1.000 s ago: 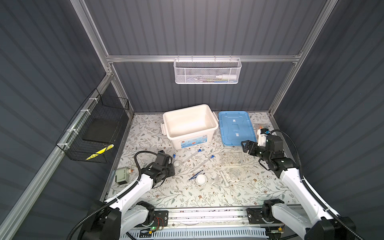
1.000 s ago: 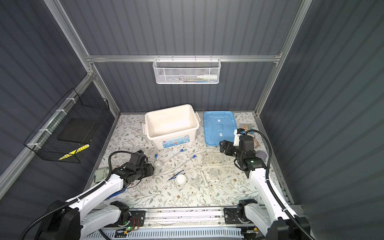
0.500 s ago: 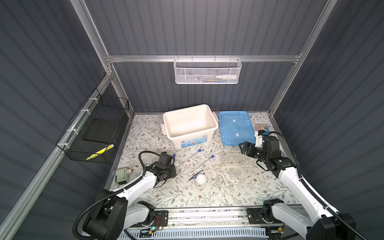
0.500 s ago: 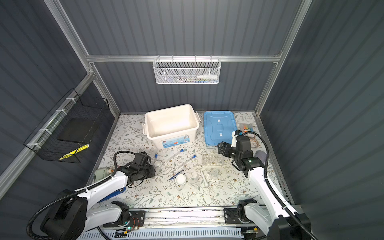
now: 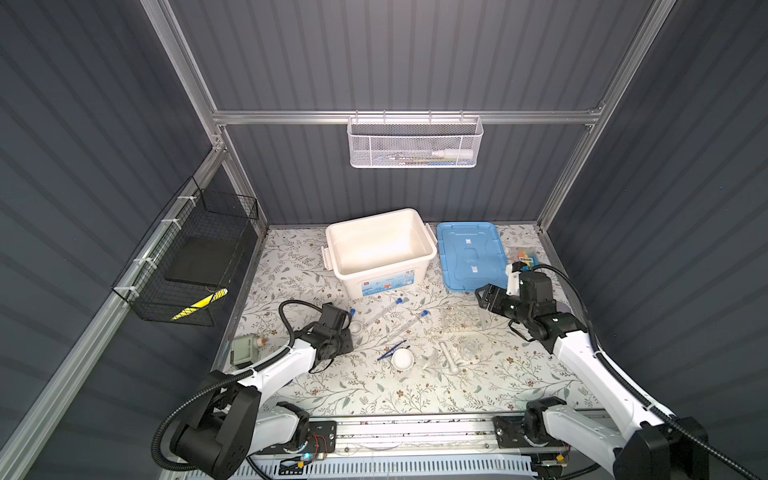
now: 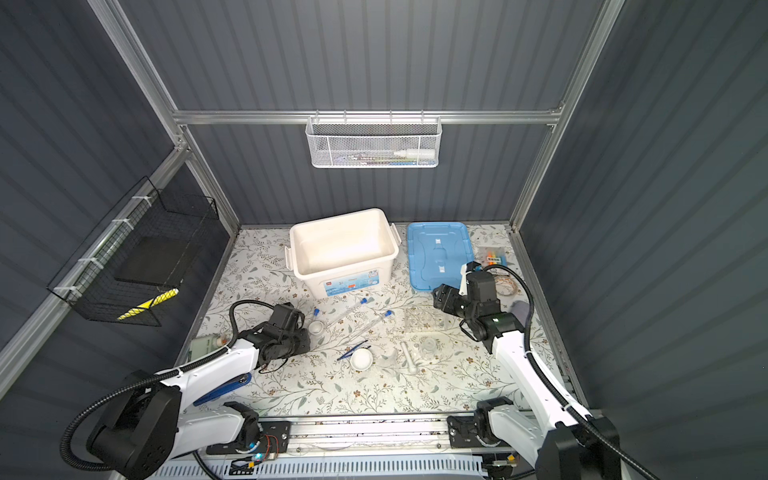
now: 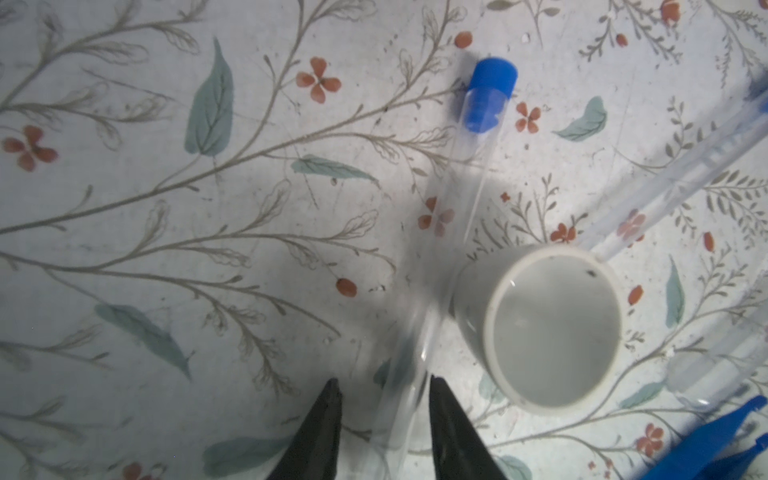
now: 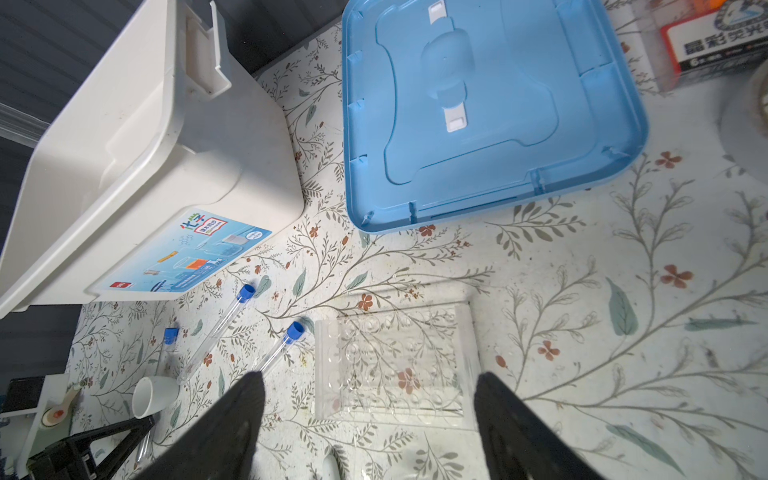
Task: Organize the chemistry lab equipment
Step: 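Move left gripper over the blue-capped test tube while right arm advances toward center, then lower the left gripper and close it around the clear blue-capped test tube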
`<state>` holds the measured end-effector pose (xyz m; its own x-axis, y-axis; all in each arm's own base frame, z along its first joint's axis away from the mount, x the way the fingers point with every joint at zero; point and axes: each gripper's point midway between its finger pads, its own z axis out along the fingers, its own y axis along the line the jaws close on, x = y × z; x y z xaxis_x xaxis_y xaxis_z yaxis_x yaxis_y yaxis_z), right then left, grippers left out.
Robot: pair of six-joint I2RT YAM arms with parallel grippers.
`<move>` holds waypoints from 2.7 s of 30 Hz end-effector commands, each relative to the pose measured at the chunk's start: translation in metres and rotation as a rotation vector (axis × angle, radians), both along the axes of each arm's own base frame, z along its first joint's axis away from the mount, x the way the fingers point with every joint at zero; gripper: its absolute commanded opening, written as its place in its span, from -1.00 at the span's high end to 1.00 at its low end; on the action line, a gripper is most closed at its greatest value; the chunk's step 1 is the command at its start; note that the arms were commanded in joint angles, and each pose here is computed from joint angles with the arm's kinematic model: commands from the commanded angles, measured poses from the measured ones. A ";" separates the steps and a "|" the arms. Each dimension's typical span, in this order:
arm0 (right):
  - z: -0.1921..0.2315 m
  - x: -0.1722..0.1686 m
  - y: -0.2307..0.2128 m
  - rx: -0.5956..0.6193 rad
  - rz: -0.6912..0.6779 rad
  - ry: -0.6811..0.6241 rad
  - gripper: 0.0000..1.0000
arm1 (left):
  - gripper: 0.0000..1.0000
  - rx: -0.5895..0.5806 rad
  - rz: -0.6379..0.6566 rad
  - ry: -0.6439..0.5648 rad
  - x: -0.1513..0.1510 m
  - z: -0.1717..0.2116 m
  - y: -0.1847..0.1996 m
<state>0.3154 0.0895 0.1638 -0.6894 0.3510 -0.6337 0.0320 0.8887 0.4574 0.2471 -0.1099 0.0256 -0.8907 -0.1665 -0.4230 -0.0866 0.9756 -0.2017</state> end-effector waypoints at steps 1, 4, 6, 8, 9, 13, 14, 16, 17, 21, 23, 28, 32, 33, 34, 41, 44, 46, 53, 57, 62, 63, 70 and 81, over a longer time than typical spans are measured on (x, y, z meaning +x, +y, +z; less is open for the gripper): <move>-0.007 -0.002 0.002 -0.002 -0.015 0.019 -0.62 | 0.26 0.035 0.025 0.003 0.002 0.004 0.006; -0.008 -0.003 0.006 -0.008 -0.009 0.021 -0.61 | 0.26 0.058 0.042 0.011 -0.001 0.002 0.011; -0.009 -0.003 0.009 -0.013 -0.006 0.024 -0.61 | 0.26 0.066 0.052 0.009 -0.001 0.003 0.014; -0.010 -0.004 0.012 -0.015 -0.004 0.024 -0.60 | 0.26 0.072 0.056 0.008 -0.002 0.003 0.015; -0.010 -0.005 0.012 -0.018 -0.008 0.024 -0.60 | 0.26 0.074 0.051 0.006 -0.002 0.003 0.015; -0.013 -0.006 0.017 -0.014 -0.006 0.024 -0.60 | 0.25 0.086 0.029 0.005 0.000 0.005 0.014; -0.013 -0.007 0.018 -0.013 -0.005 0.022 -0.60 | 0.25 0.090 0.024 0.005 0.001 0.005 0.014; -0.014 -0.008 0.020 -0.015 -0.003 0.025 -0.59 | 0.24 0.094 0.017 0.006 0.002 0.005 0.014; -0.014 -0.008 0.021 -0.017 -0.002 0.024 -0.59 | 0.24 0.094 0.016 0.005 0.002 0.005 0.013; -0.015 -0.009 0.023 -0.022 -0.002 0.026 -0.59 | 0.22 0.098 0.017 -0.005 0.005 0.007 0.014; -0.015 -0.010 0.024 -0.025 0.001 0.027 -0.60 | 0.21 0.099 0.018 -0.004 0.005 0.005 0.014; -0.015 -0.010 0.025 -0.029 0.005 0.027 -0.59 | 0.21 0.107 0.019 0.006 0.006 0.001 0.014; -0.016 -0.011 0.025 -0.036 0.011 0.031 -0.59 | 0.21 0.115 0.026 0.008 0.009 -0.001 0.014; -0.015 -0.011 0.025 -0.037 0.011 0.030 -0.59 | 0.21 0.114 0.025 0.006 0.011 0.000 0.013; -0.016 -0.012 0.025 -0.038 0.011 0.034 -0.59 | 0.21 0.112 0.027 0.006 0.012 0.000 0.012; -0.017 -0.015 0.024 -0.048 0.011 0.038 -0.59 | 0.40 0.114 0.052 0.022 0.011 -0.005 0.014; -0.016 -0.016 0.024 -0.050 0.010 0.036 -0.59 | 0.47 0.119 0.073 0.023 0.010 -0.006 0.017; -0.017 -0.017 0.024 -0.051 0.011 0.038 -0.59 | 0.50 0.122 0.082 0.026 0.008 -0.007 0.019; -0.019 -0.018 0.026 -0.052 0.017 0.045 -0.59 | 0.49 0.116 0.090 0.025 0.006 -0.006 0.020; -0.018 -0.018 0.027 -0.051 0.018 0.044 -0.59 | 0.28 0.127 0.103 0.022 0.007 -0.004 0.022; -0.018 -0.019 0.026 -0.052 0.019 0.043 -0.59 | 0.27 0.126 0.101 0.021 0.009 -0.006 0.021; -0.018 -0.020 0.027 -0.052 0.020 0.043 -0.59 | 0.27 0.125 0.100 0.024 0.009 -0.007 0.021; -0.020 -0.022 0.026 -0.055 0.021 0.047 -0.59 | 0.36 0.111 0.091 0.040 0.009 -0.012 0.016; -0.020 -0.022 0.029 -0.054 0.037 0.047 -0.59 | 0.64 0.089 0.078 0.040 0.001 -0.012 0.016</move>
